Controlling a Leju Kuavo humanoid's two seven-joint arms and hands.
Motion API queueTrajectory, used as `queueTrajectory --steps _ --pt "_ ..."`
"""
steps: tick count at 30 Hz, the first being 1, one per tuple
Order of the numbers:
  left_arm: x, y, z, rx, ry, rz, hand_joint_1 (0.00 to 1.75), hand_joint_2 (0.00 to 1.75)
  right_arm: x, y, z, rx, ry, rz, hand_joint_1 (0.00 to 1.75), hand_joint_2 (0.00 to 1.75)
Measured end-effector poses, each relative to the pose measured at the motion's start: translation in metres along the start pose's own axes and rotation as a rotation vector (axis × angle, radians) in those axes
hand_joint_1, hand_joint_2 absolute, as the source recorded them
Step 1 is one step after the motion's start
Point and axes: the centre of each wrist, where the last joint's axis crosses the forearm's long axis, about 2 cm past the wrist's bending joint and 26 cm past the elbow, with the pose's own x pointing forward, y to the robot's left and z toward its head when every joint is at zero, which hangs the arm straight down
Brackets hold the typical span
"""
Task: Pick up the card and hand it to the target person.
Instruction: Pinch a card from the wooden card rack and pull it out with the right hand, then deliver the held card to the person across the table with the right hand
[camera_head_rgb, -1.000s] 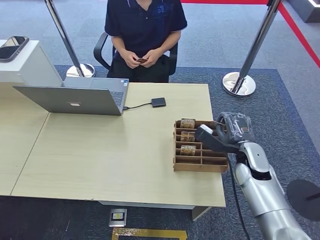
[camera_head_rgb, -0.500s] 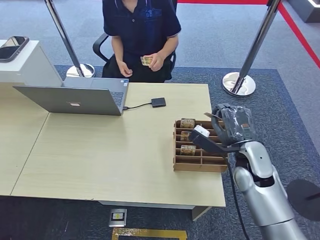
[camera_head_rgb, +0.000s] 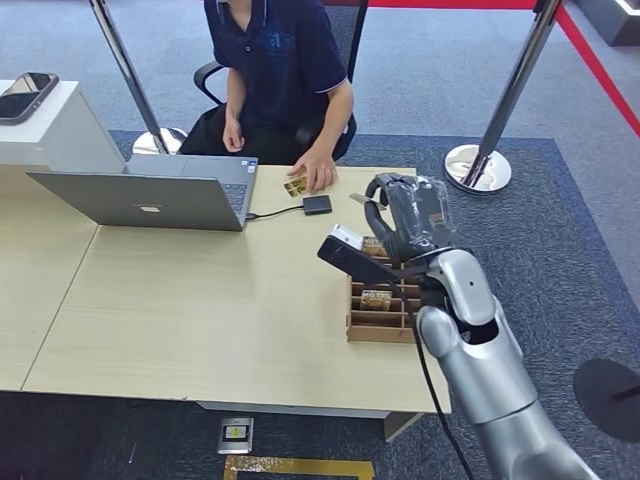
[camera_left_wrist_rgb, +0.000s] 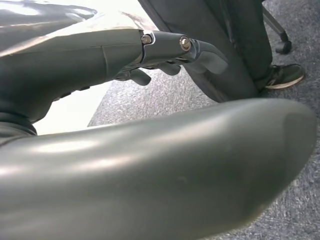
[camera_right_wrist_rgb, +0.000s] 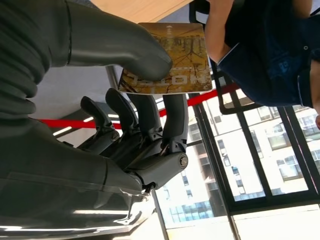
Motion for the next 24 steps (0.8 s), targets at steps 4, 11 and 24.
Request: queueTrajectory --steps 4,11,24 --pt "0.000 0.000 0.000 0.001 -0.005 -0.011 0.00 0.00 0.008 0.002 -0.020 0.020 0.027 -0.006 1.60 1.75" --pt "0.002 0.000 0.000 -0.001 -0.021 -0.030 0.00 0.00 0.014 0.012 -0.041 0.076 0.056 -0.007 1.58 1.75" --pt "0.003 0.000 0.000 -0.003 -0.039 -0.047 0.00 0.00 0.017 0.034 -0.045 0.173 0.085 -0.003 1.53 1.75"
